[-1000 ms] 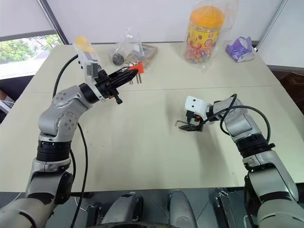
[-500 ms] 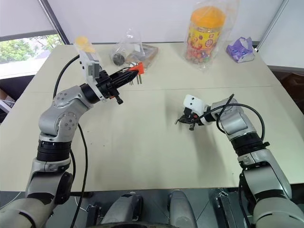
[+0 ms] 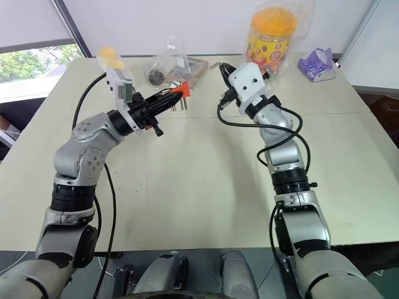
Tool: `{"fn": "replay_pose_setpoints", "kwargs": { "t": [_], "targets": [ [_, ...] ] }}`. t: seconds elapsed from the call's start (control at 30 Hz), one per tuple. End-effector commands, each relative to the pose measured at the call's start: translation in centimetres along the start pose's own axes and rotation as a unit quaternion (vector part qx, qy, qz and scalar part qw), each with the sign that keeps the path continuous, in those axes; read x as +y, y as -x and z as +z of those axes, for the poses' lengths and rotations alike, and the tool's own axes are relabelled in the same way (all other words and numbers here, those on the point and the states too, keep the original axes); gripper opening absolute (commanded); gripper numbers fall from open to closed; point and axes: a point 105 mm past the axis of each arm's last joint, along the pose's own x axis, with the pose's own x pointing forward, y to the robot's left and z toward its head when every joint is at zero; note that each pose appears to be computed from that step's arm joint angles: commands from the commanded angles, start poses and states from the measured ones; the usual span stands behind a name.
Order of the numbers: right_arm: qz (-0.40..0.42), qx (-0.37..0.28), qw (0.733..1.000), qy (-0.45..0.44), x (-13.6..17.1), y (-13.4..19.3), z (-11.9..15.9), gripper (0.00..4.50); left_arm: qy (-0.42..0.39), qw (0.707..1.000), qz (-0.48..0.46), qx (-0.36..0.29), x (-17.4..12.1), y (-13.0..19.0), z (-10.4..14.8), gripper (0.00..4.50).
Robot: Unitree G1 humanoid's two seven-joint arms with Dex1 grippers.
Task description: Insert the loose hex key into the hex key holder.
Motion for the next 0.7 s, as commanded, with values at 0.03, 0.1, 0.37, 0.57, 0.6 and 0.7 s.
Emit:
{"fn": "replay_pose_setpoints", "kwargs": {
  "t": [0.03,0.1,0.37,0.57,0.6,0.7],
  "targets": [
    [-0.026,-0.067,0.997,-0.018,-1.0,-0.9,4.3,0.07,-0.023,1.000,0.000,-0.019,0.0,-0.2,1.3,0.00],
    [-0.015,-0.075,0.996,-0.047,-0.5,-1.2,5.3,0.07,-0.023,1.000,0.000,-0.016,0.0,-0.3,1.1,0.00],
    [0.011,-0.099,0.984,-0.145,0.6,-1.4,8.3,0.07,-0.018,1.000,0.001,-0.010,0.3,-0.7,0.5,0.00],
    [-0.011,-0.122,0.981,-0.151,1.7,-1.2,9.0,0.07,-0.017,1.000,-0.004,-0.015,0.2,-1.1,0.7,0.00],
    [-0.014,-0.124,0.981,-0.150,1.9,-1.2,9.0,0.07,-0.016,1.000,-0.004,-0.015,0.2,-1.1,0.8,0.00],
    [-0.019,-0.131,0.979,-0.156,2.8,-1.2,8.9,0.07,-0.016,1.000,-0.005,-0.017,0.2,-1.2,0.9,0.00]
  ]
}}
